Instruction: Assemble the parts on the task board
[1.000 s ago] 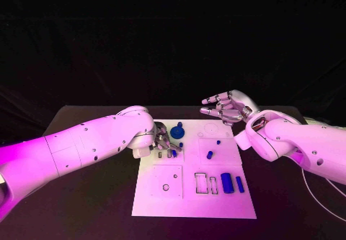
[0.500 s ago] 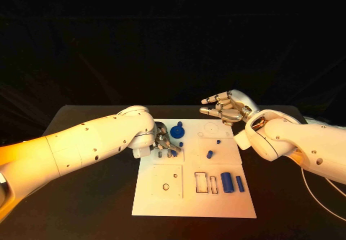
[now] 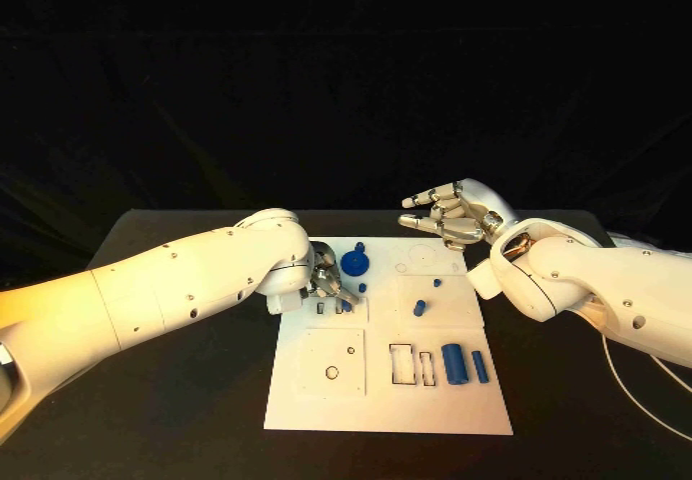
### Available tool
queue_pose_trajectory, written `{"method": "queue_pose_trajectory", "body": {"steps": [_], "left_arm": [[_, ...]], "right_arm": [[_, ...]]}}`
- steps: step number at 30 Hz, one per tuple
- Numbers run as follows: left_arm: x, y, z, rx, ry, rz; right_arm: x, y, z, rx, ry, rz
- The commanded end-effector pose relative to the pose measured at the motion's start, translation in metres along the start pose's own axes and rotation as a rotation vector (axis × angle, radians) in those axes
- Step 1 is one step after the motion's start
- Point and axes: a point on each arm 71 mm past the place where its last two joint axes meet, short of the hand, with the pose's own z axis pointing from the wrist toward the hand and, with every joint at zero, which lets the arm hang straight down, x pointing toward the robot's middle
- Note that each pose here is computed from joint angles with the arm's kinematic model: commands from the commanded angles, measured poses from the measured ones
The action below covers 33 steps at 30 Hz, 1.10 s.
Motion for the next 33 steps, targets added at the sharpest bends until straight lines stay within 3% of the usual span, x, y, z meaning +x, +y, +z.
{"method": "queue_pose_trajectory", "body": {"steps": [1, 11, 20, 33], "left_arm": [[0.0045, 0.0046, 0.0012, -0.052, 0.017, 0.001], [0.0045, 0.0074, -0.0045, -0.022, -0.009, -0.028], [0.0003, 0.0167, -0.0131, -0.006, -0.068, -0.058], [0.0039, 0.0167, -0.0115, -0.006, -0.119, -0.032]], "right_arm": [[0.002, 0.001, 0.000, -0.006, 0.020, -0.006], [0.003, 0.000, 0.000, -0.004, 0.023, -0.006], [0.003, -0.002, 0.000, -0.001, 0.023, -0.007], [0.004, -0.002, 0.000, 0.000, 0.027, -0.006]]}}
